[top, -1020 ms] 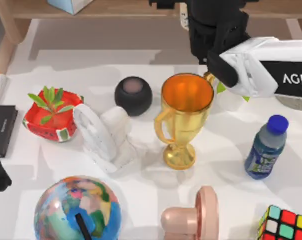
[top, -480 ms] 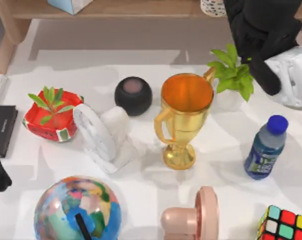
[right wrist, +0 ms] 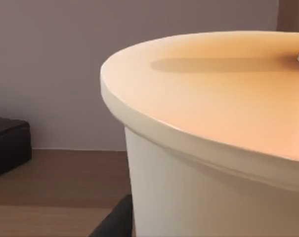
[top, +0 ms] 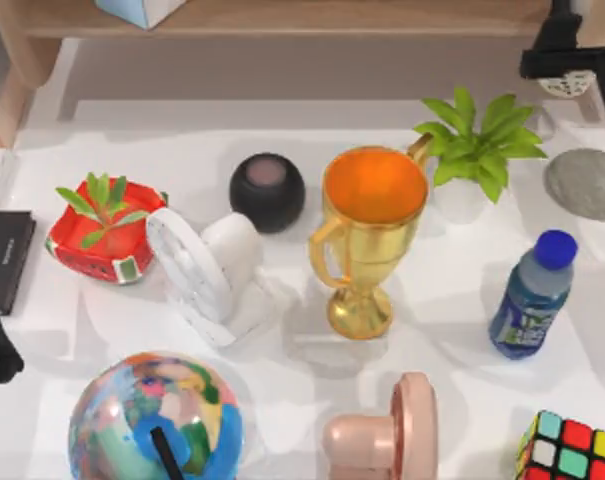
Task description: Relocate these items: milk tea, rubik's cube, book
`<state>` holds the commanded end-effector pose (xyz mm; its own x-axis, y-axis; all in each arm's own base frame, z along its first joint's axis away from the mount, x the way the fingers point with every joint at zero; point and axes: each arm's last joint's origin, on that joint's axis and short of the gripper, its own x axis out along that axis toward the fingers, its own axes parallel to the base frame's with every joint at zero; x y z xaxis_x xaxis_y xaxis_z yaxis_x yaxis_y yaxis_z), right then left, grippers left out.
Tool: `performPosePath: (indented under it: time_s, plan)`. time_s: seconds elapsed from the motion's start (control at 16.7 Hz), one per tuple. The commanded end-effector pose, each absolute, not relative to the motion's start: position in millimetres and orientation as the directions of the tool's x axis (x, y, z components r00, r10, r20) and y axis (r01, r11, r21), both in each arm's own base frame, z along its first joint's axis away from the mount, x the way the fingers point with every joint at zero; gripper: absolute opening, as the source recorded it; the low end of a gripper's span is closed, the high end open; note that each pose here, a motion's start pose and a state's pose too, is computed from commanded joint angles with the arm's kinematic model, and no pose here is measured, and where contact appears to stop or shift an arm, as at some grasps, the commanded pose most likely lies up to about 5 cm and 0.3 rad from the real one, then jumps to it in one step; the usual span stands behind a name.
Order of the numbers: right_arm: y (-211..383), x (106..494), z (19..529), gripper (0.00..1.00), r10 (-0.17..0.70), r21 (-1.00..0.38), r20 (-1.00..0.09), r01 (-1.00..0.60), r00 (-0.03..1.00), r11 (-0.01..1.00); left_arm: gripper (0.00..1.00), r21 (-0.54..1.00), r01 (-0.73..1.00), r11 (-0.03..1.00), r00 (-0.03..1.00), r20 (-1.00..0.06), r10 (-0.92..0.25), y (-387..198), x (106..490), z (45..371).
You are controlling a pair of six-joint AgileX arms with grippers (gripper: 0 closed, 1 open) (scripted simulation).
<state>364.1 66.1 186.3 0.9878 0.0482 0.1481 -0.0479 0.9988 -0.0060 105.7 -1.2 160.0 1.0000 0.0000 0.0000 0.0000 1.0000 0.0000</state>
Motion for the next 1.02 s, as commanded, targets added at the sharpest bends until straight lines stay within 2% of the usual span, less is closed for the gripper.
performPosePath:
  time_s: [0.36,1.02]
  plan:
    - [7.8,362.7,129.3,0.0,-0.009,-0.009,-0.008,0.009,1.0,1.0,1.0,0.0,0.0,1.0,1.0,0.0,0.0,-1.2,105.7,160.0]
    - [2.1,357.6,111.3,0.0,-0.023,-0.016,-0.018,0.022,1.0,1.0,1.0,0.0,0.0,1.0,1.0,0.0,0.0,-1.2,105.7,160.0]
